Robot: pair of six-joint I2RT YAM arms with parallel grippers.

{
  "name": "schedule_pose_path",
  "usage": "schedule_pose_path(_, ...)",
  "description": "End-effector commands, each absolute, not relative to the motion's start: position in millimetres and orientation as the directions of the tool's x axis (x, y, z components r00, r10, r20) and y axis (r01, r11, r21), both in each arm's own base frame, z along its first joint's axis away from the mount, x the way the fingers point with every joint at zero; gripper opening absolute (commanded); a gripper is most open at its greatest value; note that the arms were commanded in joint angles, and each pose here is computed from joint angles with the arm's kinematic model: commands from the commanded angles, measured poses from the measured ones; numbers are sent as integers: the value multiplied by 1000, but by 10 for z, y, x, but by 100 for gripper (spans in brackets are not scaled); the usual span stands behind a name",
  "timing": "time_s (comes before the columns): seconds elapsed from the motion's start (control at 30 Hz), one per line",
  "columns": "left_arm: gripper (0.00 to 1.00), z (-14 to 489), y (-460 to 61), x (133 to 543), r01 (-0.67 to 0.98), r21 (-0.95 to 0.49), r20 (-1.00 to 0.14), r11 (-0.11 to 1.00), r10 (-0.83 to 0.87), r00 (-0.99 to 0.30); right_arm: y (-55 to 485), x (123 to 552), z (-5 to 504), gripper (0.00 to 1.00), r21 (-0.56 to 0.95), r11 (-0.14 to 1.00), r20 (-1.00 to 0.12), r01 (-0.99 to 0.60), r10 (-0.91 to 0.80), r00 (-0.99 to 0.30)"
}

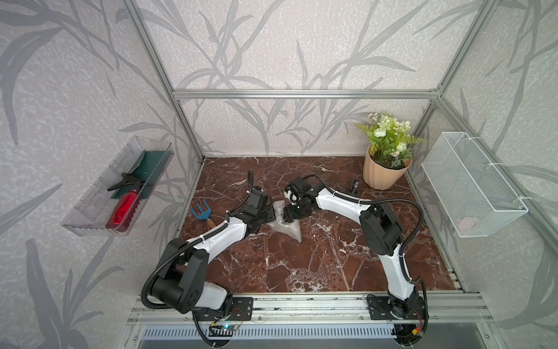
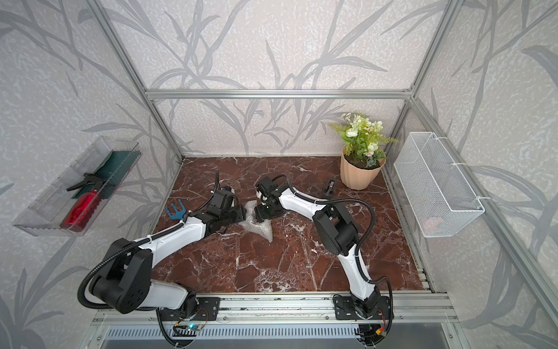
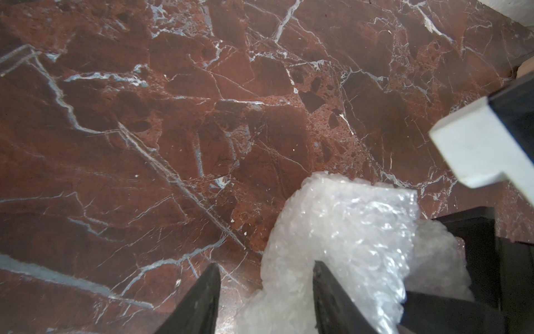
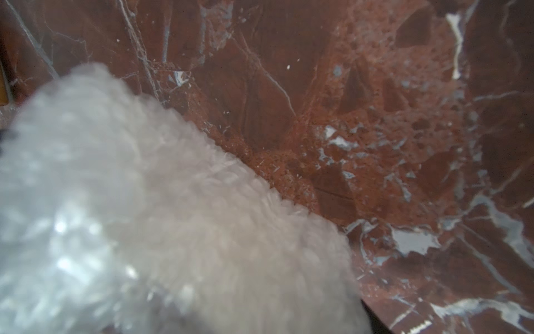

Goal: Wrap mugs in bubble wrap
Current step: Wrap the mug in bubble wrap.

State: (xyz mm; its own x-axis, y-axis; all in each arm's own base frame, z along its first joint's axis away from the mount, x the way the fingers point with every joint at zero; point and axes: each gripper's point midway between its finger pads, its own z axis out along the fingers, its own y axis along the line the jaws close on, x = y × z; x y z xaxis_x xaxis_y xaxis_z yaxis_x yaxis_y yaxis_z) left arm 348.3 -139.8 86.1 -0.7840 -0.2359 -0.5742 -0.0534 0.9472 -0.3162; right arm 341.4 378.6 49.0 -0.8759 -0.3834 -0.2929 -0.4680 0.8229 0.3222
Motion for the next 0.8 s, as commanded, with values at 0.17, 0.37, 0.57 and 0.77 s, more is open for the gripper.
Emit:
schedule_pose_path(0.17,61,836,-1696,3617,22,-388,-540,922,-208,-815,3649,3185,83,66,262,833,-166,-488,-459,-873)
schedule_pose_path(0.37,62,686,-1793,3526,27,-394,-505,919,-191,-842,3660,3172,81,66,270,827,-162,-494,-466,-870)
schedule_pose_path(0.57,69,1014,-1639,3487,4,-406,-582,914,-256,-772,3656,3159,94,66,277,822,-163,-497,-470,-868)
schedule_pose_path(0.77,73,1228,-1501,3560,10,-477,-603,879,-319,-731,3688,3137,82,66,294,804,-166,-516,-489,-857)
